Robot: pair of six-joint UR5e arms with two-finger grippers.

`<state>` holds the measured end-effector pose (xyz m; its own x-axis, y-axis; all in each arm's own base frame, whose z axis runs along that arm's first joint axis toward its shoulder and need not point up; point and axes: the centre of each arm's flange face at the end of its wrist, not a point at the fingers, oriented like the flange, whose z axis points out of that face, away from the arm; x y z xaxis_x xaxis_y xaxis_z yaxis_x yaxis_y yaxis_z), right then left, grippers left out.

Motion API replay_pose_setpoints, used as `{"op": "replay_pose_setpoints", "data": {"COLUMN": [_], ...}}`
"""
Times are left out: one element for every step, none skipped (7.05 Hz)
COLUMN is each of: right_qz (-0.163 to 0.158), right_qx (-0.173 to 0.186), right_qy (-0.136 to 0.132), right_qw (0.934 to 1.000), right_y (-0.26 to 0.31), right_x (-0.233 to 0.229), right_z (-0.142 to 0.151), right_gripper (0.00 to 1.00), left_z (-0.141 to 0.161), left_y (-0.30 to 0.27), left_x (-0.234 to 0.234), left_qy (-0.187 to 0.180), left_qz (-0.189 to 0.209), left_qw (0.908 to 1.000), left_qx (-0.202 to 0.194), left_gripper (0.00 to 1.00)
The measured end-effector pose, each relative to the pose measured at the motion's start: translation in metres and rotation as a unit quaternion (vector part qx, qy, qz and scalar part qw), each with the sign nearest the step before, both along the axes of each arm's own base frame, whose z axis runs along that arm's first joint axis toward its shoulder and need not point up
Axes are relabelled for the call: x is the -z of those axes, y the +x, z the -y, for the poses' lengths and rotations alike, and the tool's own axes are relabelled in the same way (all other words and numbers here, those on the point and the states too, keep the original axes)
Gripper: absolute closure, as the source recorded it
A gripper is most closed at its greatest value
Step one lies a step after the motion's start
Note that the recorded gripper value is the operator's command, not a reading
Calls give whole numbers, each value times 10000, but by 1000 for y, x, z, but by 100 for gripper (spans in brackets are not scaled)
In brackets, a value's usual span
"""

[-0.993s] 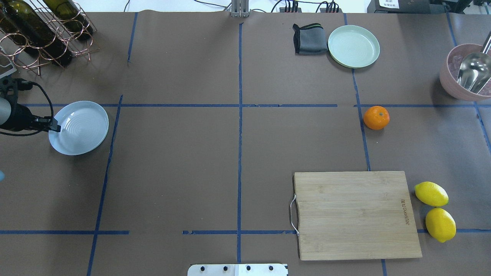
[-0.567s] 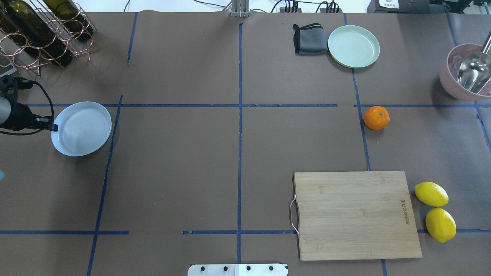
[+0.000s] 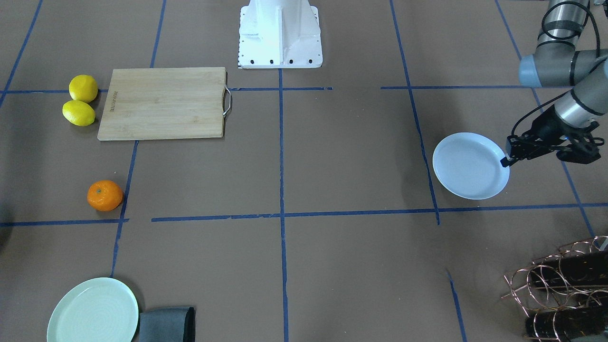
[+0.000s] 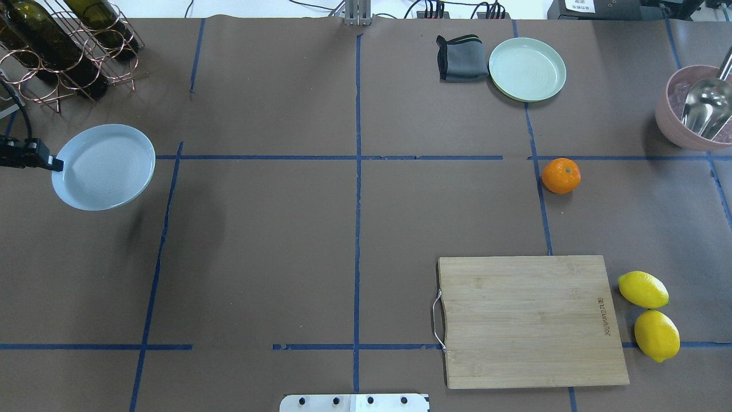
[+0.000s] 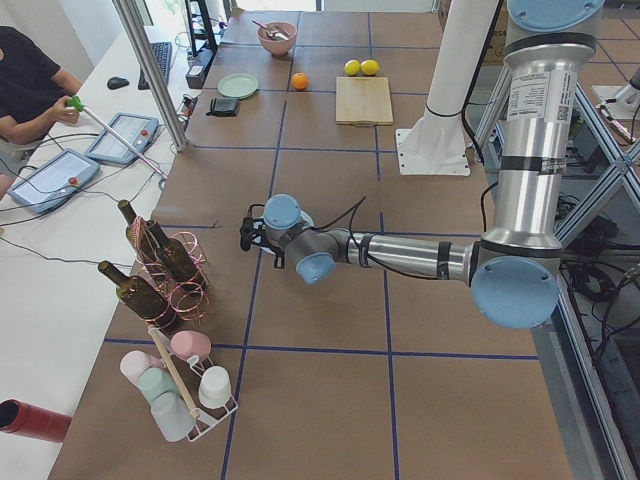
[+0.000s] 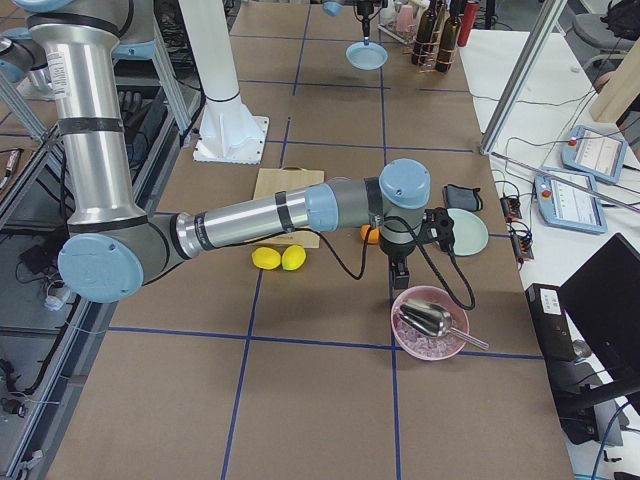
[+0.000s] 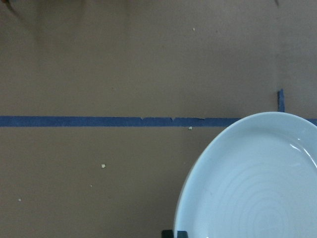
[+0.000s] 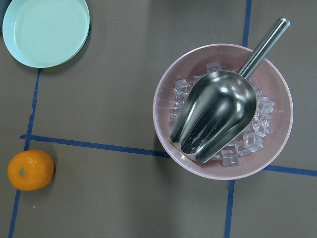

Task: Pick orange to plate
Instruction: 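Grasp the light blue plate rim with the left gripper, slide it to center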

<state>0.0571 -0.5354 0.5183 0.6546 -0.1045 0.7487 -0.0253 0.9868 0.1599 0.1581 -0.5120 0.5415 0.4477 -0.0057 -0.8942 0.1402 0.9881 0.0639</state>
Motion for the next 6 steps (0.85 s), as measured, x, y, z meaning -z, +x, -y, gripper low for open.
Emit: {"op": "replay_pose_setpoints", "data": {"right_qz": [16,49,103,195,312,423], "right_qx": [-42,-107,-167,-271,-408,-533], "right_qy": [-66,-154,-211,-273,-338,-413], "right_qw": [10000,9998,9996,9991,9981,9968], "right_y": [-2,-9,-26,-52,-86,-122], "right_x": [0,5,14,24,36,47], "right_z": [0,1,2,5,7,6], "right_gripper": [0,0,0,0,0,0], "left_z": [18,39,50,50,42,28], "left_y": [-1,14,48,95,148,204], "left_x": [29,67,104,137,167,193], "left_qy": [-164,-420,-682,-918,-1132,-1309], "left_qz": [-131,-255,-356,-435,-501,-551], "left_qw": [9997,9985,9963,9938,9909,9881], "left_qx": [87,236,375,463,525,587], "left_gripper": [100,100,100,100,100,100]}}
